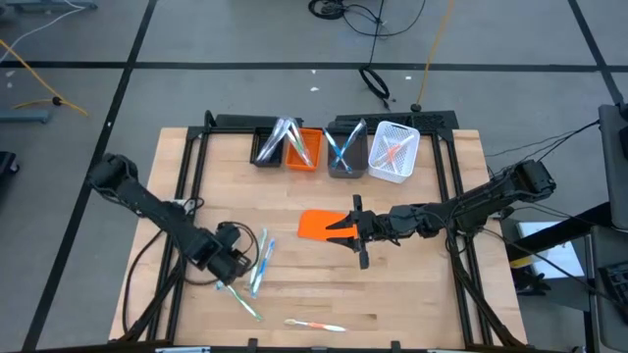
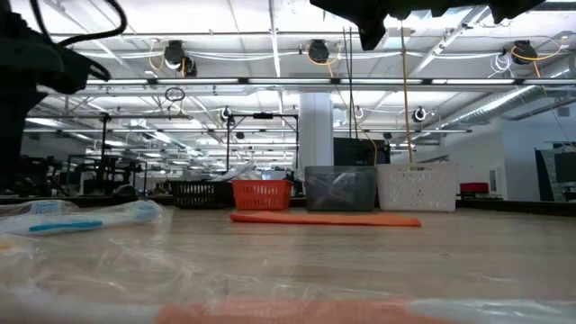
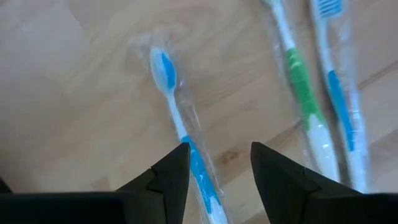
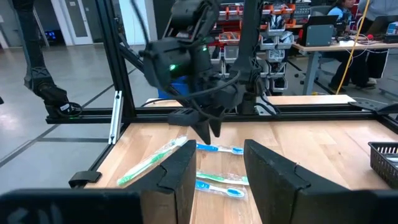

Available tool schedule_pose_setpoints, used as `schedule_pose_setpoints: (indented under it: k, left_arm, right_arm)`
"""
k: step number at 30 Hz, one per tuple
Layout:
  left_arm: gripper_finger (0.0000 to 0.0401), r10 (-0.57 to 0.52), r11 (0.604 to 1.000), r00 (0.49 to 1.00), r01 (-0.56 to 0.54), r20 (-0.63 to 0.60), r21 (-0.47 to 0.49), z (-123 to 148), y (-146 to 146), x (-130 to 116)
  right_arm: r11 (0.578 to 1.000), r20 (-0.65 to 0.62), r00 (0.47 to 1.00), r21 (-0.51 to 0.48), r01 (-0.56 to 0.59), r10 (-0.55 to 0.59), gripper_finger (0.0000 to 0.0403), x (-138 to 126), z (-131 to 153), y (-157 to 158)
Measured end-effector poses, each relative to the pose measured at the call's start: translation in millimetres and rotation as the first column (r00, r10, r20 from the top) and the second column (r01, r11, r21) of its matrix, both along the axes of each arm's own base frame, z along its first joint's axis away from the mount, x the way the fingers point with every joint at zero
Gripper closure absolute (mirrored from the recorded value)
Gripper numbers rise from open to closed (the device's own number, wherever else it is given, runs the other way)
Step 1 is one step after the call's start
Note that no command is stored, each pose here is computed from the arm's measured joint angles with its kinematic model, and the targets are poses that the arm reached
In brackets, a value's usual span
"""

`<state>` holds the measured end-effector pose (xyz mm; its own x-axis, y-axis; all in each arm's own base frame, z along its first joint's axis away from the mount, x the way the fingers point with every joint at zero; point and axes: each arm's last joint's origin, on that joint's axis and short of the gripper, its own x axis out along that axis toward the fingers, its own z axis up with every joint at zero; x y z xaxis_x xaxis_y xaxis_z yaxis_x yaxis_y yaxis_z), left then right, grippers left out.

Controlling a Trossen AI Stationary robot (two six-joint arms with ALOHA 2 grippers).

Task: Pick & Place Toothbrushes
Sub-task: Put the blue toothbrush into the black transparent bin

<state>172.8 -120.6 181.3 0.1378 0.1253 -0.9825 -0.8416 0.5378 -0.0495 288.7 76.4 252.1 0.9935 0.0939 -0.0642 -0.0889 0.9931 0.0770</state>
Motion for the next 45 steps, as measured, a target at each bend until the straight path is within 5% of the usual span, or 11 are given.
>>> schedule_pose_setpoints:
  k: [31,35,41,45]
  left_arm:
    - [0.0237,0.063,0.998,0.982,-0.061,-0.178,0.018,-41,-21,4]
    - [0.0270,0.064,0.998,0.982,-0.062,-0.177,0.018,-41,-20,5]
    - [0.0384,0.026,1.000,0.982,-0.023,-0.187,0.021,-39,-18,3]
    - [0.0390,0.030,0.998,0.987,-0.021,-0.161,0.058,-31,-16,2]
  right_arm:
    - [1.000,0.000,1.000,0.000,0.000,0.000,0.0277,0,0,0]
    - [1.000,0.001,1.000,0.000,0.000,0.000,0.0277,0,0,0]
    - [1.000,0.000,1.000,0.000,0.000,0.000,0.0277,0,0,0]
    - [1.000,0.000,1.000,0.000,0.000,0.000,0.0277,0,0,0]
